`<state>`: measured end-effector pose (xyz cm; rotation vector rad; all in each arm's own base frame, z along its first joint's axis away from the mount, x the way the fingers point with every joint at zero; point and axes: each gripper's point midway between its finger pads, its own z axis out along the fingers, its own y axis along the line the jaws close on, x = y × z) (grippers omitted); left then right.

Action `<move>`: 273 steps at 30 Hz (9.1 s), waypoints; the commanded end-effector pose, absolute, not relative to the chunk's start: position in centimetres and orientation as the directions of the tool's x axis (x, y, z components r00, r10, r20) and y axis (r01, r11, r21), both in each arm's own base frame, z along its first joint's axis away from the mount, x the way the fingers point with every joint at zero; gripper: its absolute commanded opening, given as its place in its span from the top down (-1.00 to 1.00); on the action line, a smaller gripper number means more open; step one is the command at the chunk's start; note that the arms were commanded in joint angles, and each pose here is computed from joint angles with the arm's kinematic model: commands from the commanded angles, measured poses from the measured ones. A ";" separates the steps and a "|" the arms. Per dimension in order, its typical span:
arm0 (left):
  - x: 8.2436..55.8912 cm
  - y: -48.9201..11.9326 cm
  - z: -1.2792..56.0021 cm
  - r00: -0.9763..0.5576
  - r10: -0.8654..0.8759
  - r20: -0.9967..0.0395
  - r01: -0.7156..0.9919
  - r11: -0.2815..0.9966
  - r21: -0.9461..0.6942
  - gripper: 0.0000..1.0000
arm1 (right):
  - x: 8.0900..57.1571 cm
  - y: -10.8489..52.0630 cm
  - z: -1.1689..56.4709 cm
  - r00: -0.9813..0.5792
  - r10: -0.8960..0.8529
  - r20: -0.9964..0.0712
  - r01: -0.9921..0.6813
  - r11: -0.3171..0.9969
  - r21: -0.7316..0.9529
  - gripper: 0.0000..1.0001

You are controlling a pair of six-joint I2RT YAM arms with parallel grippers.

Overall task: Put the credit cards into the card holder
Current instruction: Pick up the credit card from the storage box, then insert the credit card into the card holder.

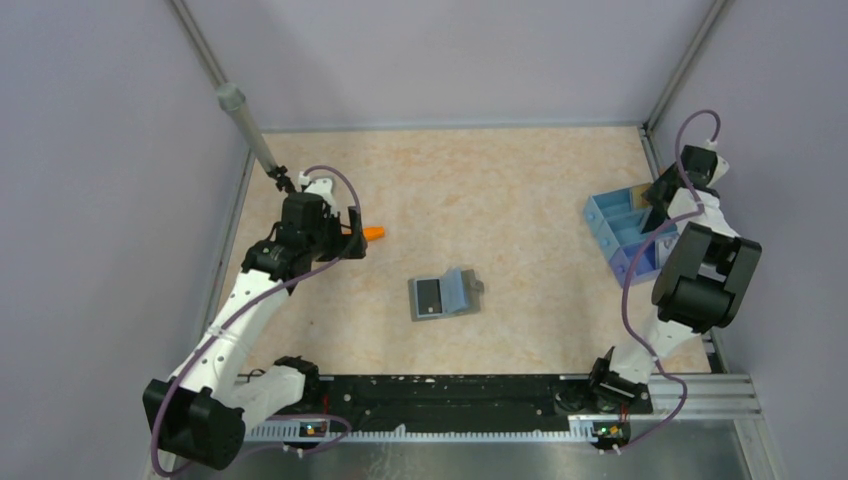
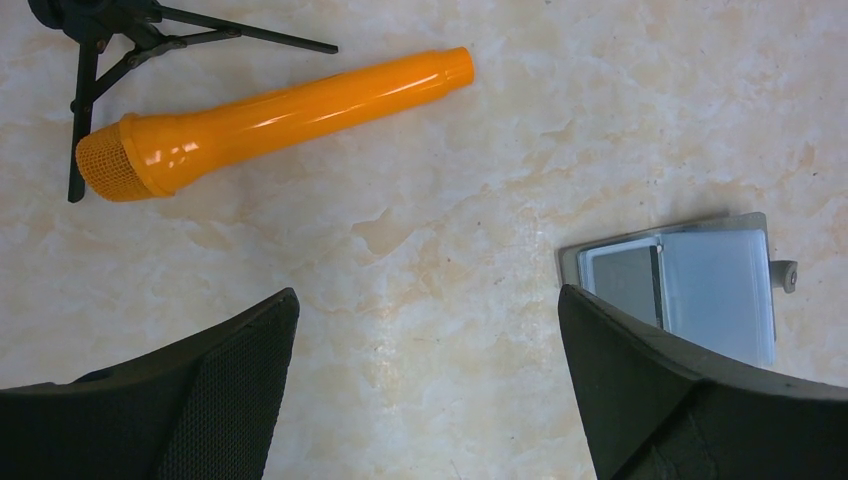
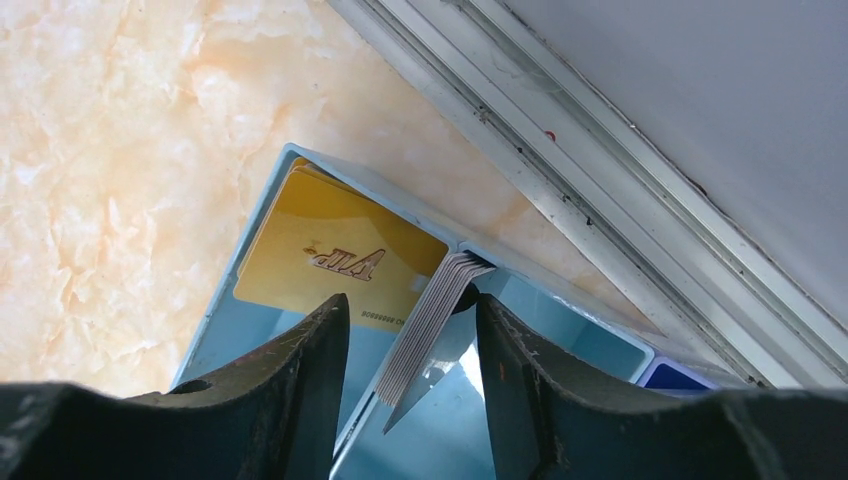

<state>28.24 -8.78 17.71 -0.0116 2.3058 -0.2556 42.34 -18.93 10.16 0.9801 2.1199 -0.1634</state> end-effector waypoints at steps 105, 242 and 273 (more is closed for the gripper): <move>17.1 -27.6 19.3 -0.794 -0.207 -0.572 0.517 0.266 -0.814 1.00 | 24.3 32.6 21.0 -0.761 -0.098 -0.642 -0.629 0.355 0.691 -0.25; 22.3 -21.1 0.1 -0.891 -0.167 -0.422 0.060 0.879 -0.474 0.53 | 23.4 28.8 4.7 -0.897 0.302 -0.322 -0.043 0.667 0.744 1.00; 22.3 -21.0 0.1 -0.893 -0.163 -0.419 0.060 0.880 -0.471 0.59 | 23.8 28.1 2.5 -0.873 0.301 -0.385 -0.086 0.682 0.727 1.00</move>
